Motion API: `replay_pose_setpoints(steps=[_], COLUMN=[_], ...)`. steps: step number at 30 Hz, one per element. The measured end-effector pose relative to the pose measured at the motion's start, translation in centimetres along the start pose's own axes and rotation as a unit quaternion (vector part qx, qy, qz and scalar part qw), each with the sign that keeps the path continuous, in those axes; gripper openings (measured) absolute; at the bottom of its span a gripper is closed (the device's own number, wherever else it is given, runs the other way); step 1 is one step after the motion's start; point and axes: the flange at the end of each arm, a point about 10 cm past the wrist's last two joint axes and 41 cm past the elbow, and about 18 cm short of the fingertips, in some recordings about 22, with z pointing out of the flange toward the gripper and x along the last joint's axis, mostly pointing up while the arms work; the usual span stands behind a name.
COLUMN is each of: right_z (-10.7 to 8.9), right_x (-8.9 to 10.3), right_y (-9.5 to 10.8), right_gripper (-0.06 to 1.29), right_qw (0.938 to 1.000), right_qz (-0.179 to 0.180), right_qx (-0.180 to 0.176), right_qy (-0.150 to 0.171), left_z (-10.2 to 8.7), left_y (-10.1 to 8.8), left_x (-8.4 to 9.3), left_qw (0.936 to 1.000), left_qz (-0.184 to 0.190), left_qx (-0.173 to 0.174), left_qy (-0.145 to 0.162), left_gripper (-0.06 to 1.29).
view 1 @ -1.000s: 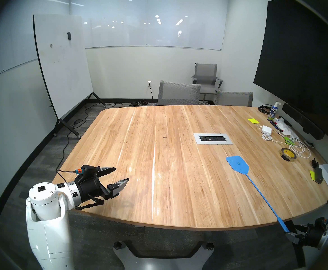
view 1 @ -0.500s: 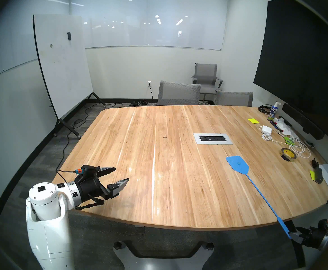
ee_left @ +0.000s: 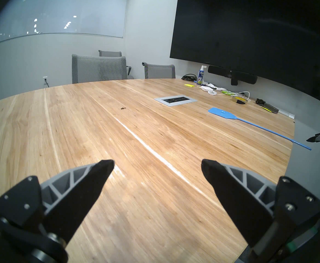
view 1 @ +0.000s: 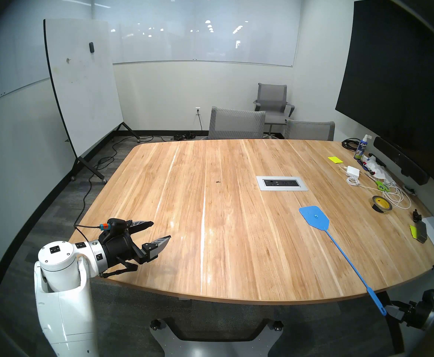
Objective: Swat a bug on table
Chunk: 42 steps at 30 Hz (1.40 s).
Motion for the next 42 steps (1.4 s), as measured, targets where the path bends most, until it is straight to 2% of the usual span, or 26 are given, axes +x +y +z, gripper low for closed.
replay_pose_setpoints(steps=[7, 23, 42], right_z=[0.0, 0.2, -0.2], right_x=[-0.8, -1.7, -4.3], right_y=[0.6, 0.7, 0.5], right_gripper=[1.23, 1.23, 1.23], right_qw=[0.9999, 0.9997, 0.995], right_qz=[0.015, 0.022, 0.093], right_qx=[-0.007, -0.008, -0.036], right_qy=[0.0, -0.001, 0.005], left_z=[0.0, 0.0, 0.0], left_y=[0.0, 0.0, 0.0], left_x=[0.0, 0.0, 0.0], left_qw=[1.0, 1.0, 1.0], left_qz=[0.0, 0.0, 0.0], left_qx=[0.0, 0.0, 0.0], left_qy=[0.0, 0.0, 0.0], left_gripper=[1.25, 1.25, 1.25])
